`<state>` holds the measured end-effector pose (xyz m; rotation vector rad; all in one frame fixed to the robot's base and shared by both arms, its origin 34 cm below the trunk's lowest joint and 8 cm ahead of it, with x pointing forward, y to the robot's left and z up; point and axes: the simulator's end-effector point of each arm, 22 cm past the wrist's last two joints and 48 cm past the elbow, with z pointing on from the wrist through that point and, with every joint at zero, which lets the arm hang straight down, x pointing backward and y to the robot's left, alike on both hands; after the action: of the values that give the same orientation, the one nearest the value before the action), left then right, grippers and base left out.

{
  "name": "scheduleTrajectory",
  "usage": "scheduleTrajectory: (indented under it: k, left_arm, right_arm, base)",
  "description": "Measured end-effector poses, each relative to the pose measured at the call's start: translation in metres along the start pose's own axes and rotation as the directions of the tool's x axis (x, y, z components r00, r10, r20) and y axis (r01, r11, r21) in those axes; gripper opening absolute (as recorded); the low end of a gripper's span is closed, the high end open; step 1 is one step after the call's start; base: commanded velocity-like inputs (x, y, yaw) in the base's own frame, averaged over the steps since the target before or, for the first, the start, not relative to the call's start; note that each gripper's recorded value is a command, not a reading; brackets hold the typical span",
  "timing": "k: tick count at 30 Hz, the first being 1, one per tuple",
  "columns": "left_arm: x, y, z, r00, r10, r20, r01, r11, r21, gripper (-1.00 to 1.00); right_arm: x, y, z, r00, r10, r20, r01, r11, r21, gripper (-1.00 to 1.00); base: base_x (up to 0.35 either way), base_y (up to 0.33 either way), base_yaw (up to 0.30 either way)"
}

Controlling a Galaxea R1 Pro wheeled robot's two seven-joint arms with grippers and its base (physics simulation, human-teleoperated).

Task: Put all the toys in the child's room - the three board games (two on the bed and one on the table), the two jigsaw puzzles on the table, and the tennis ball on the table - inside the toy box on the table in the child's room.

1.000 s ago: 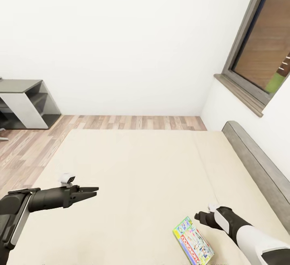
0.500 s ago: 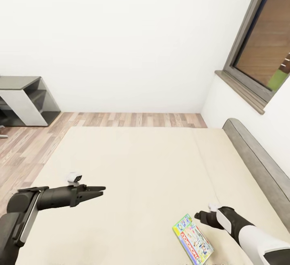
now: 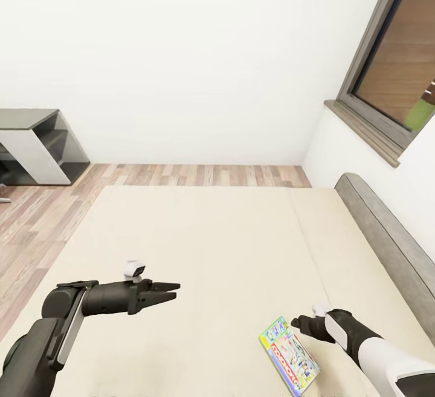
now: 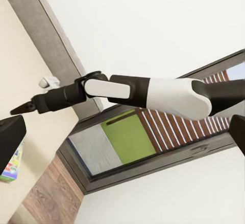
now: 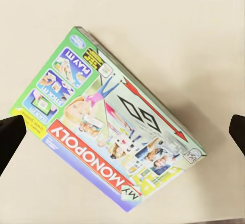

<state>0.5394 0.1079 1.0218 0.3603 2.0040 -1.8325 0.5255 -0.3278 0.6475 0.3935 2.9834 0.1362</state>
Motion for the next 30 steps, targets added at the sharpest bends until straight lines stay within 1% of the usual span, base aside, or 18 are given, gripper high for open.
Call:
scheduleTrajectory:
  k: [8, 13, 16, 21, 24, 30]
  left_arm:
    - [0.002, 0.005, 0.0, 1.0, -0.013, 0.001, 0.013, 1.0, -0.002, 1.0]
    - [0.003, 0.009, 0.001, 1.0, -0.022, 0.001, 0.022, 1.0, -0.004, 1.0]
    - [0.004, 0.013, 0.001, 1.0, -0.026, 0.001, 0.026, 1.0, -0.014, 1.0]
    - [0.005, 0.022, 0.0, 0.999, -0.034, -0.001, 0.034, 0.999, -0.042, 1.0]
    - [0.006, 0.026, 0.0, 0.999, -0.038, -0.002, 0.038, 0.998, -0.054, 1.0]
    - [0.003, 0.03, 0.001, 0.999, -0.037, 0.0, 0.037, 0.998, -0.059, 1.0]
  right_arm:
    - [0.002, -0.001, 0.004, 1.0, -0.001, -0.008, 0.001, 1.0, 0.0, 1.0]
    - [0.001, -0.015, 0.004, 1.0, 0.003, -0.01, -0.003, 1.0, 0.02, 1.0]
    - [0.003, -0.015, 0.006, 1.0, -0.003, -0.012, 0.004, 1.0, 0.021, 1.0]
    - [0.003, -0.019, 0.008, 0.999, -0.045, -0.017, 0.046, 0.998, 0.038, 1.0]
    - [-0.003, -0.018, 0.008, 0.998, -0.07, -0.007, 0.07, 0.997, 0.041, 1.0]
    - [-0.007, -0.018, 0.009, 0.997, -0.083, -0.002, 0.083, 0.996, 0.042, 1.0]
  base:
    - [0.0, 0.0, 0.0]
    - [0.0, 0.0, 0.0]
    - [0.0, 0.0, 0.0]
    - [0.0, 0.0, 0.0]
    - [0.0, 0.0, 0.0]
    - [0.0, 0.0, 0.0]
